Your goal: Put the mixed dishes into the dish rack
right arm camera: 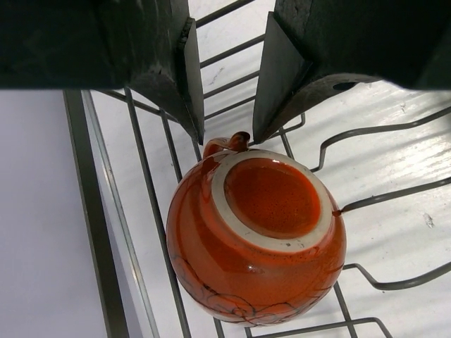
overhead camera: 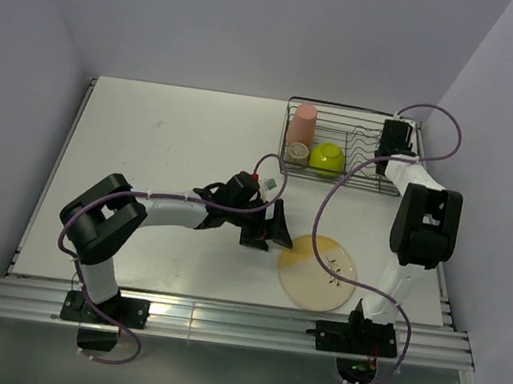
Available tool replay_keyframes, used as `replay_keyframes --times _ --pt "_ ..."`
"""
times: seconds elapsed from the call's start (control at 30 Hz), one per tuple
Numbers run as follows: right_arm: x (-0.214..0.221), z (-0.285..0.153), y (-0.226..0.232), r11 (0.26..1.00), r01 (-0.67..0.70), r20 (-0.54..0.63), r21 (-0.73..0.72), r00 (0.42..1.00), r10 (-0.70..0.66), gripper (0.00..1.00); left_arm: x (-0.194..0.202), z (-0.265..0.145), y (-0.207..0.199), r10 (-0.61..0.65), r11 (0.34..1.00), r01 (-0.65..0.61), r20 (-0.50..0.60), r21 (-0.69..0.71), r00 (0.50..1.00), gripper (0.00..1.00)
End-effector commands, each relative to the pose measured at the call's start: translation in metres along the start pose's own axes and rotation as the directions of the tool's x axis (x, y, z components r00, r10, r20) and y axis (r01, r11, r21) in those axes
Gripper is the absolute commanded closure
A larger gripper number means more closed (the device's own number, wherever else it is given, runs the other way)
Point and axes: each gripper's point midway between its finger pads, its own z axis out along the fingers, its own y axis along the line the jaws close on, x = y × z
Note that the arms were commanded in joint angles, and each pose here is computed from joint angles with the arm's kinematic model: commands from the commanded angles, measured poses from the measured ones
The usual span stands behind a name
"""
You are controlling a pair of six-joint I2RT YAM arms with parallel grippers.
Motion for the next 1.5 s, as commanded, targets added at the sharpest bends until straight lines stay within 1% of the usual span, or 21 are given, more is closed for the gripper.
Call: replay_keyframes --times 0.0,0.1,0.3,0.57,0.67,0.87,1.07,1.17,1.27,1.3,1.37,1.4,1.43,1.47 --pt "-0.017 -0.009 -0.01 0.999 0.027 0.067 0.038 0.997 -0.03 0.59 0.004 0.002 -0.008 0.031 0.998 -0.03 -0.01 0.056 0.999 0.02" --pt "-0.016 -0.005 -0.008 0.998 0.045 0.093 0.046 0.994 -0.049 0.59 0.006 0.0 -0.01 0.041 0.996 -0.04 -0.014 0.073 0.999 0.02" --pt "-0.009 0.005 -0.005 0.993 0.099 0.078 0.065 0.991 -0.104 0.58 0.011 -0.002 -0.013 0.05 0.993 -0.047 -0.025 0.112 0.998 0.02" --pt "-0.003 0.009 -0.002 0.984 0.135 0.103 0.116 0.984 -0.147 0.57 0.016 -0.005 -0.01 0.06 0.992 -0.056 -0.028 0.117 0.998 0.02" --pt "0.004 0.012 -0.003 0.979 0.154 0.091 0.136 0.982 -0.167 0.57 0.017 -0.005 -0.011 0.057 0.99 -0.052 -0.033 0.129 0.998 0.02" --pt "0.002 0.015 -0.003 0.975 0.153 0.1 0.16 0.98 -0.17 0.58 0.017 -0.005 -0.012 0.067 0.989 -0.062 -0.033 0.133 0.997 0.02" --pt "0.001 0.02 0.003 0.976 0.173 0.082 0.135 0.979 -0.185 0.61 0.018 -0.005 -0.01 0.066 0.99 -0.061 -0.04 0.126 0.997 0.02" --pt "-0.001 0.021 0.009 0.978 0.18 0.082 0.107 0.979 -0.189 0.65 0.018 -0.003 -0.011 0.061 0.99 -0.055 -0.042 0.132 0.997 0.02" --pt "-0.004 0.024 0.01 0.978 0.181 0.08 0.101 0.979 -0.189 0.74 0.019 -0.003 -0.011 0.064 0.989 -0.057 -0.048 0.136 0.997 0.02" --pt "-0.004 0.024 0.011 0.979 0.182 0.081 0.097 0.978 -0.19 0.82 0.018 -0.003 -0.011 0.064 0.99 -0.057 -0.048 0.131 0.997 0.02" --pt "-0.004 0.025 0.012 0.98 0.179 0.084 0.089 0.979 -0.187 0.91 0.019 -0.003 -0.009 0.067 0.99 -0.06 -0.048 0.126 0.997 0.02" --pt "0.001 0.025 0.012 0.978 0.192 0.063 0.082 0.978 -0.197 0.97 0.019 -0.002 -0.007 0.066 0.991 -0.059 -0.05 0.122 0.997 0.02" --pt "-0.001 0.025 0.012 0.979 0.188 0.066 0.08 0.979 -0.193 1.0 0.019 -0.002 -0.008 0.067 0.99 -0.06 -0.051 0.124 0.996 0.02" --pt "-0.001 0.025 0.012 0.978 0.191 0.06 0.079 0.979 -0.196 1.0 0.02 -0.002 -0.007 0.065 0.99 -0.058 -0.054 0.125 0.996 0.02"
